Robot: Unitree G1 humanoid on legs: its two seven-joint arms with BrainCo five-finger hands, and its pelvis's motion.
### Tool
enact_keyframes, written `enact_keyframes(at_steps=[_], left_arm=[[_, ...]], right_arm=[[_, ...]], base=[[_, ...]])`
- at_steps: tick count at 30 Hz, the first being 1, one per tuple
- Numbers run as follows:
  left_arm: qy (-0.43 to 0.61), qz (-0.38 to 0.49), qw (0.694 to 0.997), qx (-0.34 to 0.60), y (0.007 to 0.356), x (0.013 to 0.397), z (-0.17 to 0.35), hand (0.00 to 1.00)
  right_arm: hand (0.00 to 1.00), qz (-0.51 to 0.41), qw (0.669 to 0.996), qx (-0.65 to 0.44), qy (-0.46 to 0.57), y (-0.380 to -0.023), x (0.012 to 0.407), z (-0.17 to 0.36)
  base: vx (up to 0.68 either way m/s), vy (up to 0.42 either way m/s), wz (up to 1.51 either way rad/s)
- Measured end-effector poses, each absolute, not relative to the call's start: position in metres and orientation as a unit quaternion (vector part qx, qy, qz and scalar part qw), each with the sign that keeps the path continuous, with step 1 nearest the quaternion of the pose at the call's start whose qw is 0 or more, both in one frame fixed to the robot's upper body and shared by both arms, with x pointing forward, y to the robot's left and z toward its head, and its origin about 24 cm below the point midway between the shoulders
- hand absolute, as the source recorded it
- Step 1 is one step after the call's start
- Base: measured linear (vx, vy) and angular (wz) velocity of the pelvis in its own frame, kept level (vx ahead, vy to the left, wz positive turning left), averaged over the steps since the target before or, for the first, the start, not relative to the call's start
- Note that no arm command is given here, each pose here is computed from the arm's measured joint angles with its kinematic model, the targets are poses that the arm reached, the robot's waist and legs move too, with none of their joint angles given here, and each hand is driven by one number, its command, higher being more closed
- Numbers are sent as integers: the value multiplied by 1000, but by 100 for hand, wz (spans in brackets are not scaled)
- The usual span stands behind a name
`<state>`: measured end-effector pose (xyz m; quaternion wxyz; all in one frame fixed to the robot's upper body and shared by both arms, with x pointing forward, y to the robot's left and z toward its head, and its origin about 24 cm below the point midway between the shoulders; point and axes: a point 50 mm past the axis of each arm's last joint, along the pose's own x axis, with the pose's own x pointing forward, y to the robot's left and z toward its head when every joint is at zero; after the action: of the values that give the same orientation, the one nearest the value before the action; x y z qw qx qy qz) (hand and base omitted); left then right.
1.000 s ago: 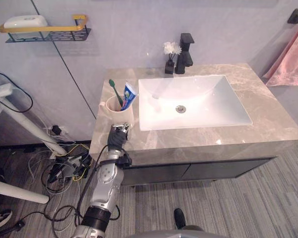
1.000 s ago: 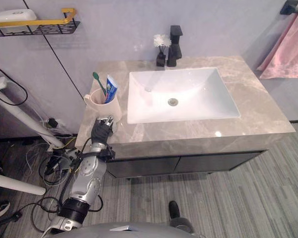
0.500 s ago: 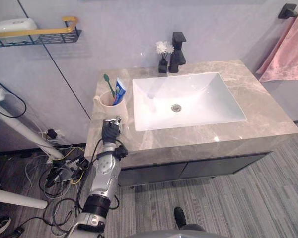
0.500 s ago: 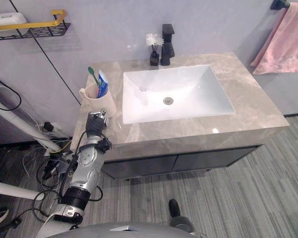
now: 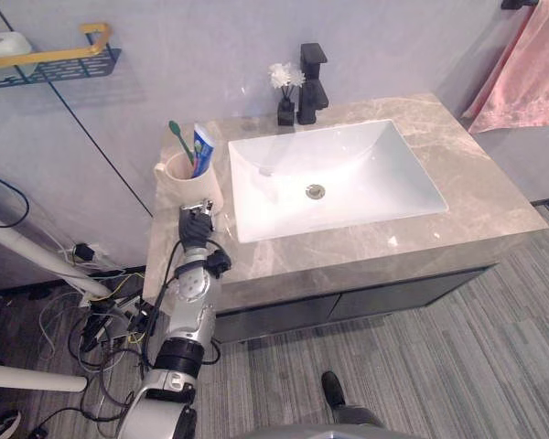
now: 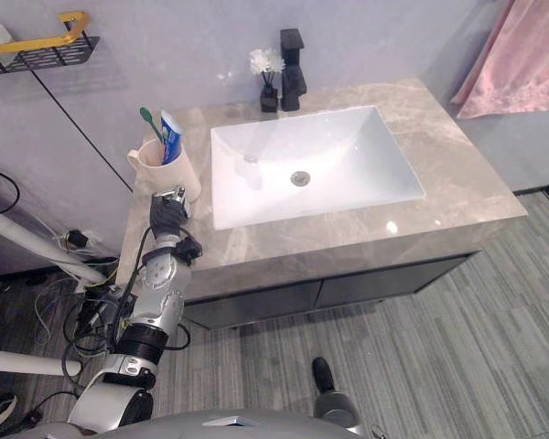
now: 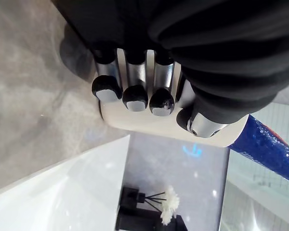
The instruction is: Organize washtable
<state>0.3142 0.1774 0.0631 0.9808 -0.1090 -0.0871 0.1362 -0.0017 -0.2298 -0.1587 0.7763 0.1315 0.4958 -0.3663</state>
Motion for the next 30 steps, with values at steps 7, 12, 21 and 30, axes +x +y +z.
enact_keyframes(at_steps=[7,12,21,30], left_arm=[[-105,184,972,-106,201,323,76,100],[-110,201,967,-111,206,335,86,100],[-110,227,962,-106,223,341,92,100],[-126,254,955,-88,248,356,121,100]], right_arm=[[0,-365,782,132,487,-231,4,-158],[0,-367,788,131,477,-234,7,-156],[0,-367,788,131,476,-235,7,-155],[0,-365,792,132,471,-236,10,-154]], base=[[2,-11,-16],[20,-7,-15],[-12,-6,-11],[-15,-13,-15]])
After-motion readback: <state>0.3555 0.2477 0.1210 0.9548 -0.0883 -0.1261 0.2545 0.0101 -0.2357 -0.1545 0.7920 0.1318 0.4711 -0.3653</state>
